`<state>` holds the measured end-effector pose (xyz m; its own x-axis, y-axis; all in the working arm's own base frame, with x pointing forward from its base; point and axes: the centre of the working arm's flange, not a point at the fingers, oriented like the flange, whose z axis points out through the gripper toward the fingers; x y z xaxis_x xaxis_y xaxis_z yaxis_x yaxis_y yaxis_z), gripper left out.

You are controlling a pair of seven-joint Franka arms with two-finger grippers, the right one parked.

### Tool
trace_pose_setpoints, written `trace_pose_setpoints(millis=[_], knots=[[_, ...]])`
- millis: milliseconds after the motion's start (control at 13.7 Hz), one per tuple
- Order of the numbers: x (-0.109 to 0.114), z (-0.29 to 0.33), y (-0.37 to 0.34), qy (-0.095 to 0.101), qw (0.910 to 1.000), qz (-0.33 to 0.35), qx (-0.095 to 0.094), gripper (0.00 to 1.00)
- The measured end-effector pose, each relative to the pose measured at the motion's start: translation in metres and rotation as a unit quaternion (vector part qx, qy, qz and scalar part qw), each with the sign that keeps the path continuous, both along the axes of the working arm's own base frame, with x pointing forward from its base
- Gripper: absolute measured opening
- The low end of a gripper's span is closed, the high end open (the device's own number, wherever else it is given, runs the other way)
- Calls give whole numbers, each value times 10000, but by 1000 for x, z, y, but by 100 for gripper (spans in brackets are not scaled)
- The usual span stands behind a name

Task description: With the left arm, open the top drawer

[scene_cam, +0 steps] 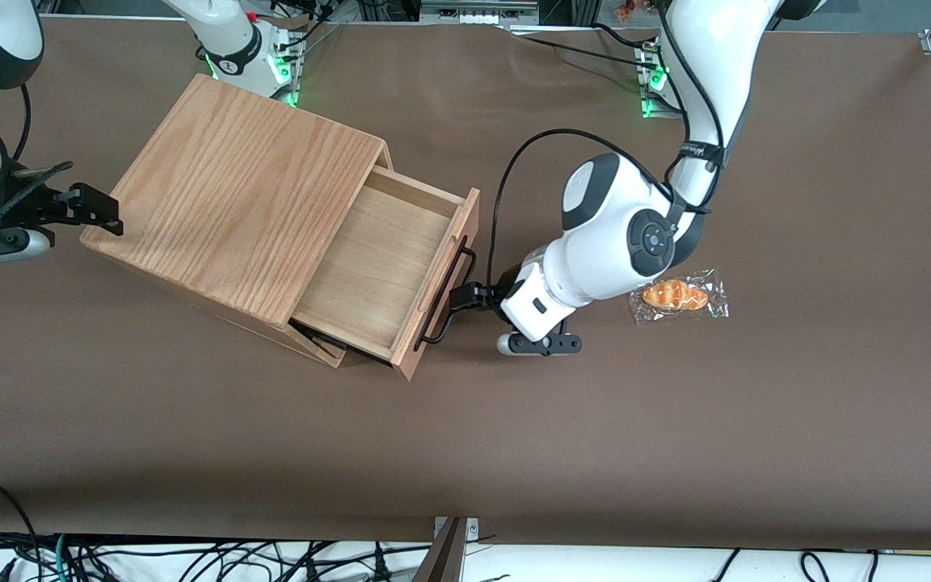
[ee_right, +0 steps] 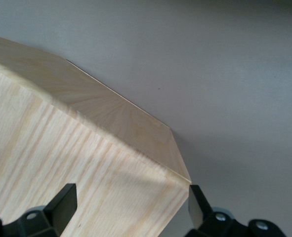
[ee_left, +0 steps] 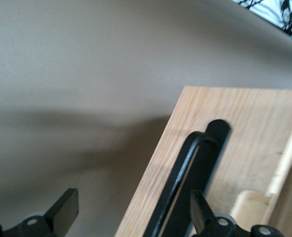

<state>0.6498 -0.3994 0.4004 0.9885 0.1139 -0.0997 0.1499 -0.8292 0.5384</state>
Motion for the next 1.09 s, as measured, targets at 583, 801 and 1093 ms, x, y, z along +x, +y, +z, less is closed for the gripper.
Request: trace_pose_setpoints(millis=[583, 801, 1093], knots=[[25, 54, 130, 469, 9982, -110, 363, 100], [32, 74, 257, 590, 9943, -645, 609, 100], [30, 69, 392, 485, 9851, -1236, 1092, 100]])
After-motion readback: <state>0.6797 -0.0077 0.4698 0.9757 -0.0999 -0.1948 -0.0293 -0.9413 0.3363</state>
